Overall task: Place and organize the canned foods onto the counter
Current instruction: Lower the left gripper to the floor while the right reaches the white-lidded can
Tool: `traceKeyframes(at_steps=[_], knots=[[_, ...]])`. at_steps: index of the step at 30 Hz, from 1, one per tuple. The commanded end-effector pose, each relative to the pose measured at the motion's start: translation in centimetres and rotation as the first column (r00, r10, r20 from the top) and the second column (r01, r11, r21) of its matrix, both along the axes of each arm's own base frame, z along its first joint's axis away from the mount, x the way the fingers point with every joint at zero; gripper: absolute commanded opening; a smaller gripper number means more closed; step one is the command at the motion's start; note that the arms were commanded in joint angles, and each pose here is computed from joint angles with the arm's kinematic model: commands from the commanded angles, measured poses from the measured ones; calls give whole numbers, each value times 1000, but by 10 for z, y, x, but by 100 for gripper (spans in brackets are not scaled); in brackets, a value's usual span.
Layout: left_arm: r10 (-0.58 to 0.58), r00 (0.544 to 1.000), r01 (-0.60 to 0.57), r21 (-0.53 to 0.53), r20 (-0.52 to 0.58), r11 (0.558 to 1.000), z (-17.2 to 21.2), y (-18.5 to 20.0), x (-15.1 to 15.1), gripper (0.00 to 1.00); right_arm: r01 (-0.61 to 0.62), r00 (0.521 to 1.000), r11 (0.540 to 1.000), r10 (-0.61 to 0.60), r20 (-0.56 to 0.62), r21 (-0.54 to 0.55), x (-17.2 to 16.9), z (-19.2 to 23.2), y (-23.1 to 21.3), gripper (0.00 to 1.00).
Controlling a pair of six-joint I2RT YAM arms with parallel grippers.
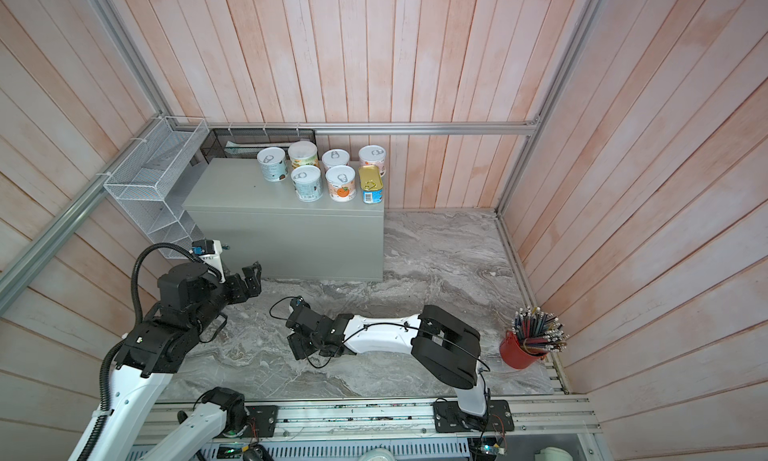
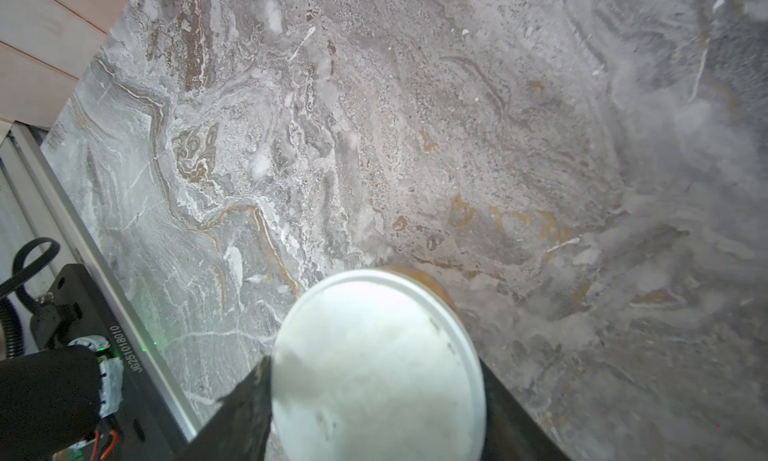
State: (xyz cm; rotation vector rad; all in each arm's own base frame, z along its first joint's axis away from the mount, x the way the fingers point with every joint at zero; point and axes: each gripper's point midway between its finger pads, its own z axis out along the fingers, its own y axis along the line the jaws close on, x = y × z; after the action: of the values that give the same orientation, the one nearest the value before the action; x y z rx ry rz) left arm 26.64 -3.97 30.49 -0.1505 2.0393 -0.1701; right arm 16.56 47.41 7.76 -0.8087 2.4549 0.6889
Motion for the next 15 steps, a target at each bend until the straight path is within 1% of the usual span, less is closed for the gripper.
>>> traceKeyframes(at_steps=[1,3,7,14,15], knots=[[9,1000,-9,4,10,1000,-1,2,0,100,17,999,997,-14,35,-80,8,-14,-4,66],[8,1000,-8,4,11,1000,-2,2,0,100,22,999,994,-18,37,-104,10,-19,-5,67],[3,1000,-3,4,9,1000,-3,1,1,100,24,999,994,-20,33,-108,11,-22,-5,71],[-5,1000,5,5,8,1000,-4,0,1,100,30,998,993,-25,50,-110,19,-20,-2,72],[-6,1000,6,3,9,1000,-4,0,1,100,32,998,993,-26,51,-112,20,-20,-3,70]])
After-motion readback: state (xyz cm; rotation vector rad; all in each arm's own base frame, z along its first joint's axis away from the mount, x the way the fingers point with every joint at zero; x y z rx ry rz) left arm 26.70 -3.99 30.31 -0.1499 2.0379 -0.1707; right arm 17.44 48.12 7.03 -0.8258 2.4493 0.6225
